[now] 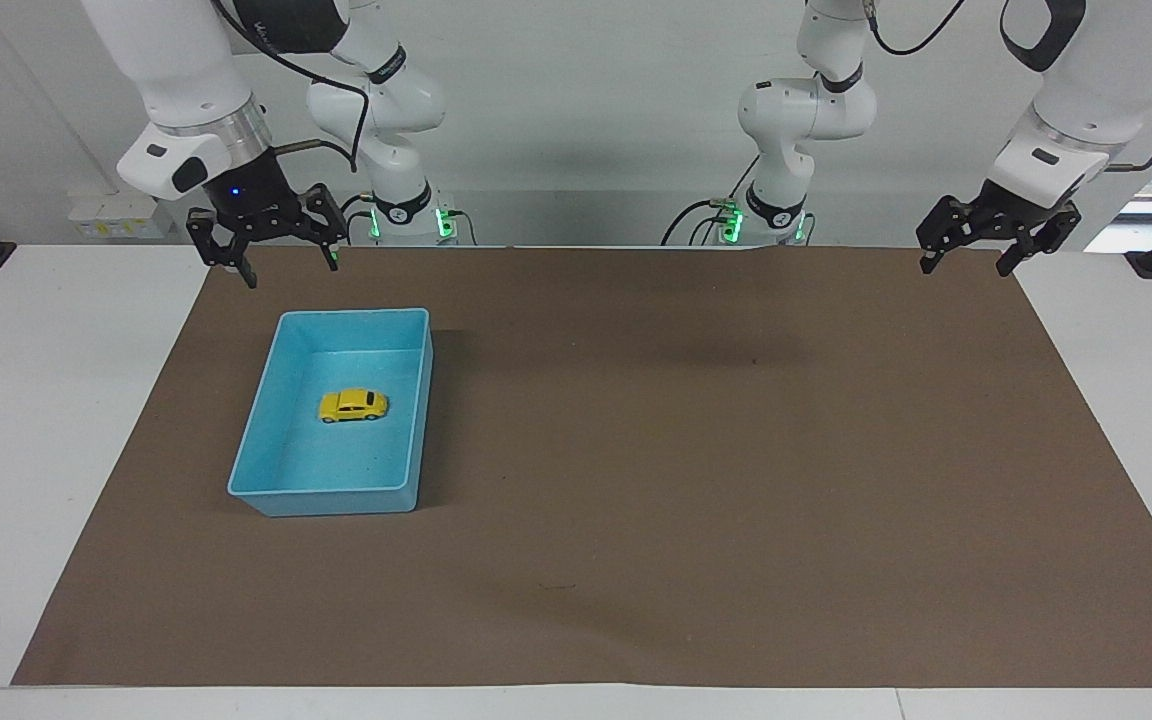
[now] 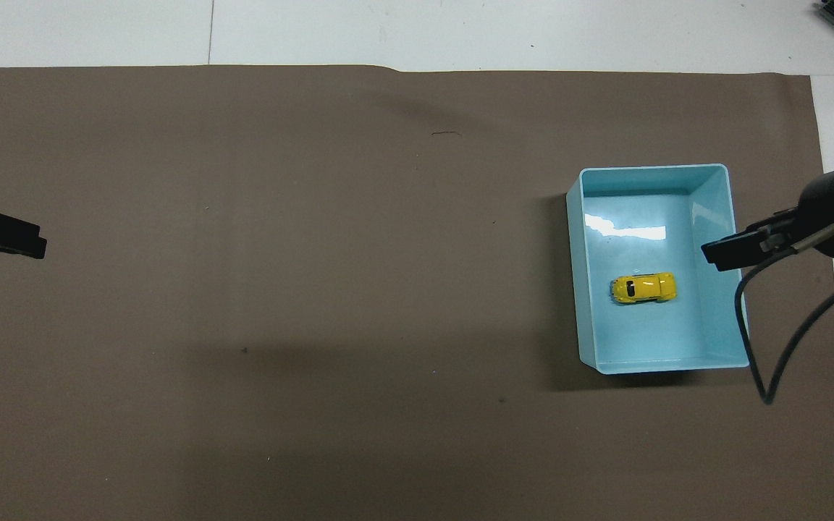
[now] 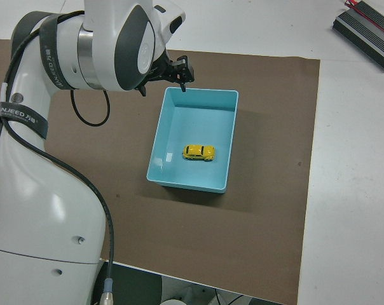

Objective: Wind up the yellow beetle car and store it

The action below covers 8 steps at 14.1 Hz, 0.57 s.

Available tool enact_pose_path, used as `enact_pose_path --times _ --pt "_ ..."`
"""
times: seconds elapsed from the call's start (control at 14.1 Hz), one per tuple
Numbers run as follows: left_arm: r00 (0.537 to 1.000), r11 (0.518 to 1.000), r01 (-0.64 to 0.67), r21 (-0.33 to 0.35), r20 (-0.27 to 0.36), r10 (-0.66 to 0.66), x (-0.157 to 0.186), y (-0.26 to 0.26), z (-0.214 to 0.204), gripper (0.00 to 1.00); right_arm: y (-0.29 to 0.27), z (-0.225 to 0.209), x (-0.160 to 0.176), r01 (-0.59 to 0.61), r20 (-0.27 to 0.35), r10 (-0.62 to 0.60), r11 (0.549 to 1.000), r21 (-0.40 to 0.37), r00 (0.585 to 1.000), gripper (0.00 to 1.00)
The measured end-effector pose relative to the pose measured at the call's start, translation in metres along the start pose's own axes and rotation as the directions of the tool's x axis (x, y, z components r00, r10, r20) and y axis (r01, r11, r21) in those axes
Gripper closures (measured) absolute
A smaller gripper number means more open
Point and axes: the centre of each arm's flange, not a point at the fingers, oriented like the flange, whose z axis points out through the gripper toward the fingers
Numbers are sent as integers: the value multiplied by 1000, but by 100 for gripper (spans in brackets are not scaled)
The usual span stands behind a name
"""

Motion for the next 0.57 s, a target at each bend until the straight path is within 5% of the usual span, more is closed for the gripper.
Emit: enact_pose_path --times 0.57 --pt "1000 1000 0 0 0 0 0 0 0 0 -4 -21 -3 -233 8 233 973 0 973 0"
